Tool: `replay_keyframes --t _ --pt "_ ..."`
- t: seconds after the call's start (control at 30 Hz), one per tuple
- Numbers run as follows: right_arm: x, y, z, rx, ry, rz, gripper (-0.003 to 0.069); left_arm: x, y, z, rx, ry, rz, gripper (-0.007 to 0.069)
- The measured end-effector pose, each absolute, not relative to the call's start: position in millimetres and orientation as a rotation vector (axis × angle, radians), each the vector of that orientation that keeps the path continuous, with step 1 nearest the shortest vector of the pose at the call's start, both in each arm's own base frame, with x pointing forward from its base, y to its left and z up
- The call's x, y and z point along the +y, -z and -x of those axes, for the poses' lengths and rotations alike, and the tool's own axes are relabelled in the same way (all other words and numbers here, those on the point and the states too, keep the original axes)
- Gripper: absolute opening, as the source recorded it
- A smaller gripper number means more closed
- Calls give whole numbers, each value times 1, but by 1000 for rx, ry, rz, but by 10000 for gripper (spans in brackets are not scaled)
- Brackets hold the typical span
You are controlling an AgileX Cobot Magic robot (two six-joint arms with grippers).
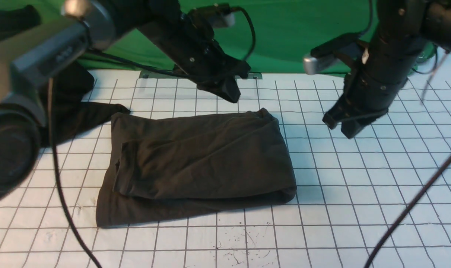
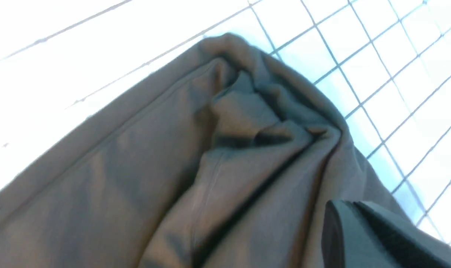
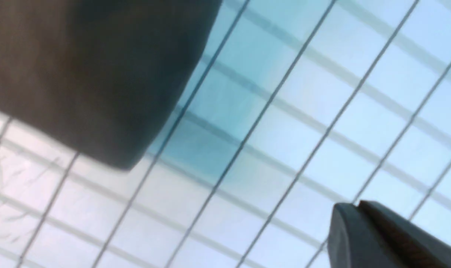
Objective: Fold a long-sleeved shirt over a white checkered tablecloth.
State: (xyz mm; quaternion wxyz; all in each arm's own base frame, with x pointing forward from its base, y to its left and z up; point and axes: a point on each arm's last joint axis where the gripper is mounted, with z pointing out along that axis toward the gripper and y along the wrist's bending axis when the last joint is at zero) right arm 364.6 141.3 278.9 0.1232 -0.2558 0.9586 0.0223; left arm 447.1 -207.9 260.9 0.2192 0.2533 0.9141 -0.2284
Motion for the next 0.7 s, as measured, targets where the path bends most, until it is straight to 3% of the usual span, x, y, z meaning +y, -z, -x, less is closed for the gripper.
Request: replay_keyframes --t 0.2,0.43,0.57,0.7 --pt "141 -273 -351 2785 -164 748 -3 -236 -229 -455 2464 592 -765 179" --pt "147 -273 -352 2738 -215 785 -3 -239 -207 -462 2473 565 -756 353" --pt "148 -273 -352 2725 -215 785 -3 -239 -203 -463 2481 564 -758 360" --pt "148 -273 -353 2718 -216 783 -3 -239 -201 -461 2503 570 -772 296"
